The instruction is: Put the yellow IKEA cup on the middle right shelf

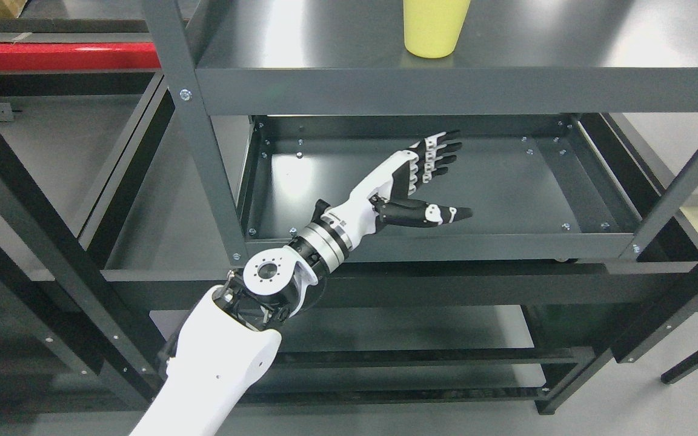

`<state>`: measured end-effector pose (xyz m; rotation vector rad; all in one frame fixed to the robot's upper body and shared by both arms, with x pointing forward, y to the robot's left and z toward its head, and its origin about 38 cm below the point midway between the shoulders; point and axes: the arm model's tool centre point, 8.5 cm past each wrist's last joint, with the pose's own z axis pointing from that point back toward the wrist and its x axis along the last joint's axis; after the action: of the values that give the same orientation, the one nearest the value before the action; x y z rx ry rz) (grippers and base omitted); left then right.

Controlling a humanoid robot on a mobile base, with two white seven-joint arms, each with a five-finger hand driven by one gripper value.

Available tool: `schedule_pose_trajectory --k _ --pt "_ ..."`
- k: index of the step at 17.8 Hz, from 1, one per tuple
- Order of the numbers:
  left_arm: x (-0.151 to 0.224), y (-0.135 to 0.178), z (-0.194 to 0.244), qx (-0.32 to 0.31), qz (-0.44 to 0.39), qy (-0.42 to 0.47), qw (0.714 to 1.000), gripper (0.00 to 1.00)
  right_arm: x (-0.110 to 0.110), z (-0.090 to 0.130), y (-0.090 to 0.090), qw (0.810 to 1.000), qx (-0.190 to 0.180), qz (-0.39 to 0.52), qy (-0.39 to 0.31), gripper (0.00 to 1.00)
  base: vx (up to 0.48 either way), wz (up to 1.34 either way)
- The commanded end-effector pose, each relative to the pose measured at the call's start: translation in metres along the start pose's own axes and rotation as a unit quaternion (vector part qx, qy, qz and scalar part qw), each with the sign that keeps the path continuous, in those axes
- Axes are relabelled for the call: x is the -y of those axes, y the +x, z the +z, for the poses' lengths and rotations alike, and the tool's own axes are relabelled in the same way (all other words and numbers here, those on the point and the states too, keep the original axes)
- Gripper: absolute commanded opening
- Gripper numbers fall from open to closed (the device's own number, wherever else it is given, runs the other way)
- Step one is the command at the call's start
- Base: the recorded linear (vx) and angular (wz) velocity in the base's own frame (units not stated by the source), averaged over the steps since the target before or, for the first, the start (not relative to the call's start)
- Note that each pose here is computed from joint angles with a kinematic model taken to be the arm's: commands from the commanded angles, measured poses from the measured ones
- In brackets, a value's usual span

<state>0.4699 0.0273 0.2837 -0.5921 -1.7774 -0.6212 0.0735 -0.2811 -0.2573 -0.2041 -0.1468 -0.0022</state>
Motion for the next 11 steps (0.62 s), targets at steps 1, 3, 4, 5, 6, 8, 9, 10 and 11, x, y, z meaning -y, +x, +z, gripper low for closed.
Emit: schedule_pose_trajectory --k 1,3,4,5,6,8,9,10,11 --pt "-0.024 -0.025 0.042 0.013 -0.045 0.091 0.995 0.99 0.01 -0.001 -0.009 1.0 -0.008 -0.002 -0.006 0.99 0.0 0.0" --pt "-0.014 -0.019 0.058 0.018 -0.053 0.1 0.993 0.99 0.01 -0.001 -0.009 1.0 -0.008 -0.002 -0.006 0.99 0.0 0.0" --pt "-0.014 -0.017 0.065 0.006 -0.047 0.106 0.993 0.99 0.01 -0.001 -0.009 1.0 -0.008 -0.002 -0.006 0.99 0.0 0.0" --pt "-0.014 -0.015 0.069 0.007 -0.044 0.109 0.993 0.99 0.01 -0.001 -0.009 1.0 -0.008 -0.002 -0.006 1.0 0.0 0.0" --pt "-0.016 -0.014 0.073 0.009 -0.041 0.115 0.992 0.99 0.01 -0.001 -0.009 1.0 -0.008 -0.002 -0.006 0.99 0.0 0.0" --pt "-0.027 -0.011 0.083 0.014 -0.038 0.135 0.99 0.99 0.01 -0.001 -0.009 1.0 -0.008 -0.002 -0.006 0.99 0.0 0.0" --pt "-0.035 -0.009 0.086 0.017 -0.038 0.145 0.988 0.99 0.01 -0.001 -0.009 1.0 -0.008 -0.002 -0.006 0.99 0.0 0.0" --pt "-0.038 -0.008 0.088 0.018 -0.038 0.15 0.988 0.99 0.01 -0.001 -0.009 1.0 -0.008 -0.002 -0.006 0.99 0.0 0.0" --pt "-0.041 -0.007 0.09 0.021 -0.037 0.155 0.987 0.99 0.01 -0.001 -0.009 1.0 -0.008 -0.002 -0.006 0.99 0.0 0.0"
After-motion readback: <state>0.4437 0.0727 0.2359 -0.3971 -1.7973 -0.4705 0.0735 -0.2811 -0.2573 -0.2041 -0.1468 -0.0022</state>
